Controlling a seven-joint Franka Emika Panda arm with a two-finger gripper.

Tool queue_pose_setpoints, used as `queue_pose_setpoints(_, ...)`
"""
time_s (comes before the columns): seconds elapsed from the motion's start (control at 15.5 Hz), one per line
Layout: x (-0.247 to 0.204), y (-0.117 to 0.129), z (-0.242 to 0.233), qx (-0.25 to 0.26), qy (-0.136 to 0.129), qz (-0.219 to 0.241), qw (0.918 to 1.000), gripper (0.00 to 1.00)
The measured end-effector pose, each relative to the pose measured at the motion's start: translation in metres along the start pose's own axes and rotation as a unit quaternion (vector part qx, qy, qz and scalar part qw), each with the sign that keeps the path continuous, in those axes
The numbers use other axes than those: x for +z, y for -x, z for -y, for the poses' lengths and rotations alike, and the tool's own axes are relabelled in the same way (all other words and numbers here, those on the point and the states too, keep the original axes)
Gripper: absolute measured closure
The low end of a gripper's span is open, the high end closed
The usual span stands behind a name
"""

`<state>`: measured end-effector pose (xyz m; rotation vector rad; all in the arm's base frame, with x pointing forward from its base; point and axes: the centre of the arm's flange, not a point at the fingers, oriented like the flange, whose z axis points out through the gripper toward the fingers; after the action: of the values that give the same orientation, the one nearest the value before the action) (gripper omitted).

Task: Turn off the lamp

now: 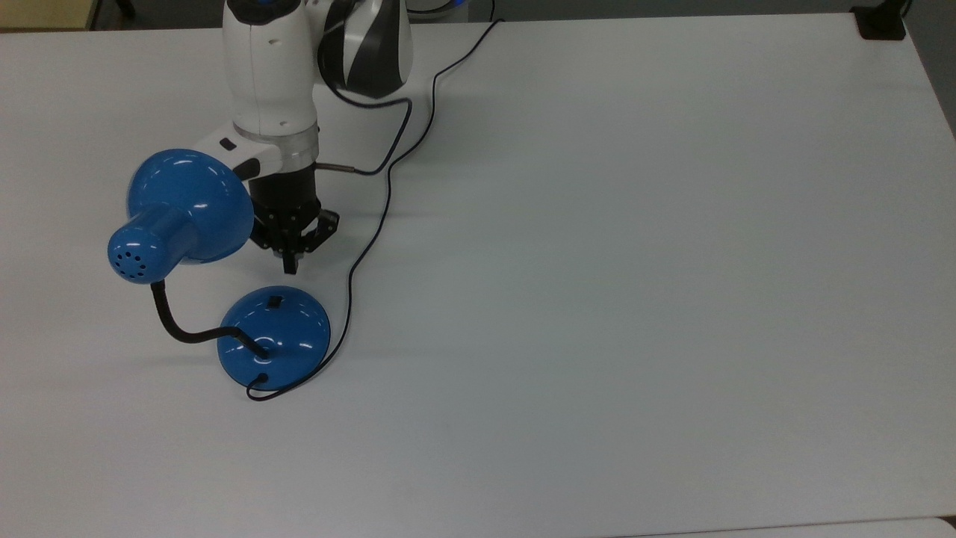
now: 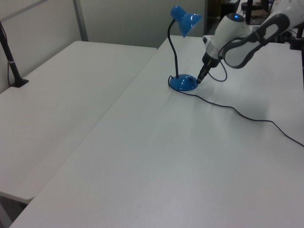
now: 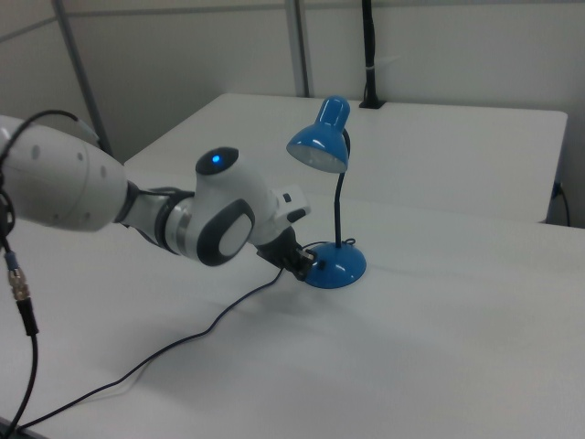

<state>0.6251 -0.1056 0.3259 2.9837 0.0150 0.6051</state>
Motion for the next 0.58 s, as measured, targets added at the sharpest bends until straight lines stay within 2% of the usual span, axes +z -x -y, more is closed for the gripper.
queue_pose_setpoints(0.26, -0.051, 0.002, 0.007, -0.005, -0.016, 0.090, 0.9958, 0.98)
queue_pose_setpoints(0.32, -0.069, 0.002, 0.008, -0.006, -0.019, 0.110, 0.9937, 0.93)
queue_pose_setpoints(0.58, -0.149, -0.001, 0.012, -0.010, -0.024, 0.143, 0.9893, 0.53)
